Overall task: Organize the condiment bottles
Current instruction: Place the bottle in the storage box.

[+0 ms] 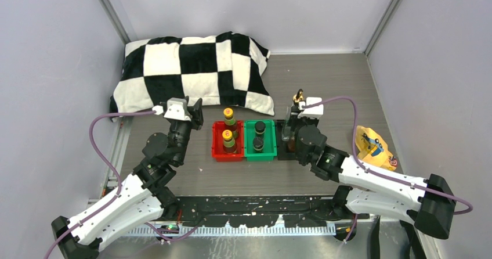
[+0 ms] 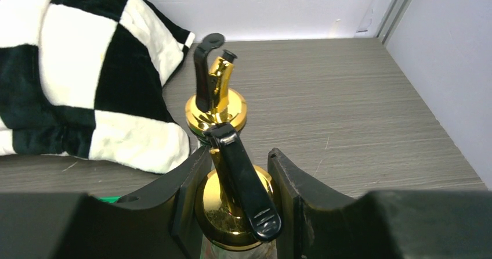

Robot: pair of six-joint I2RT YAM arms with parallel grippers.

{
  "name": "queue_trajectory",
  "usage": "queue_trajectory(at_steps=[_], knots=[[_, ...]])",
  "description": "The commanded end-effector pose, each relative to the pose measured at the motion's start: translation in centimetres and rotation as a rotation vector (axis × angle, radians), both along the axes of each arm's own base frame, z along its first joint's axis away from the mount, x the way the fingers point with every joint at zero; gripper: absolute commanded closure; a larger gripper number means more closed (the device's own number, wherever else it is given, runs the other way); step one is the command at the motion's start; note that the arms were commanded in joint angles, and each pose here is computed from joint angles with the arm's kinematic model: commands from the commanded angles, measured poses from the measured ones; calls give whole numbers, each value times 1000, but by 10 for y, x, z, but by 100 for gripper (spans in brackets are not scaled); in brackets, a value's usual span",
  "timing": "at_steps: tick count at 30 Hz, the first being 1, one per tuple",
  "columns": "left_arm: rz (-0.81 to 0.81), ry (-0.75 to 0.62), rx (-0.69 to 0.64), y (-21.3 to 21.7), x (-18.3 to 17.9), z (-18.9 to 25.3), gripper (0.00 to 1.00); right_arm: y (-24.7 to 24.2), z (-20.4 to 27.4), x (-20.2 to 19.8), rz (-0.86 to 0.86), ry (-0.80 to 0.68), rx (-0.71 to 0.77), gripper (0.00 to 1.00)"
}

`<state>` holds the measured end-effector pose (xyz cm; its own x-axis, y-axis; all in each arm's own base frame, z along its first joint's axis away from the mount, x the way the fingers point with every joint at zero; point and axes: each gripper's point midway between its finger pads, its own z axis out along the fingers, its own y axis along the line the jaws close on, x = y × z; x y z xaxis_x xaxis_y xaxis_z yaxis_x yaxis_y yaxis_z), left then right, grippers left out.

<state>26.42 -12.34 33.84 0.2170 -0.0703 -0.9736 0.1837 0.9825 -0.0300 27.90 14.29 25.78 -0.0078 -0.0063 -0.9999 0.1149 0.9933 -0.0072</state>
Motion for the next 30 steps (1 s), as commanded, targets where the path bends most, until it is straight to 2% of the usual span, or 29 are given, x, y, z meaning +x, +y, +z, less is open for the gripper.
queue_trajectory(at_steps=[1,10,30], knots=[[-9,-27,-27,0,-3,13,56,-3,27,6,15,-70,147,99],[-8,-24,-23,0,-2,13,56,-2,25,17,27,-53,150,99],[-21,-17,-30,-5,-1,13,56,6,35,8,83,-2,170,99]])
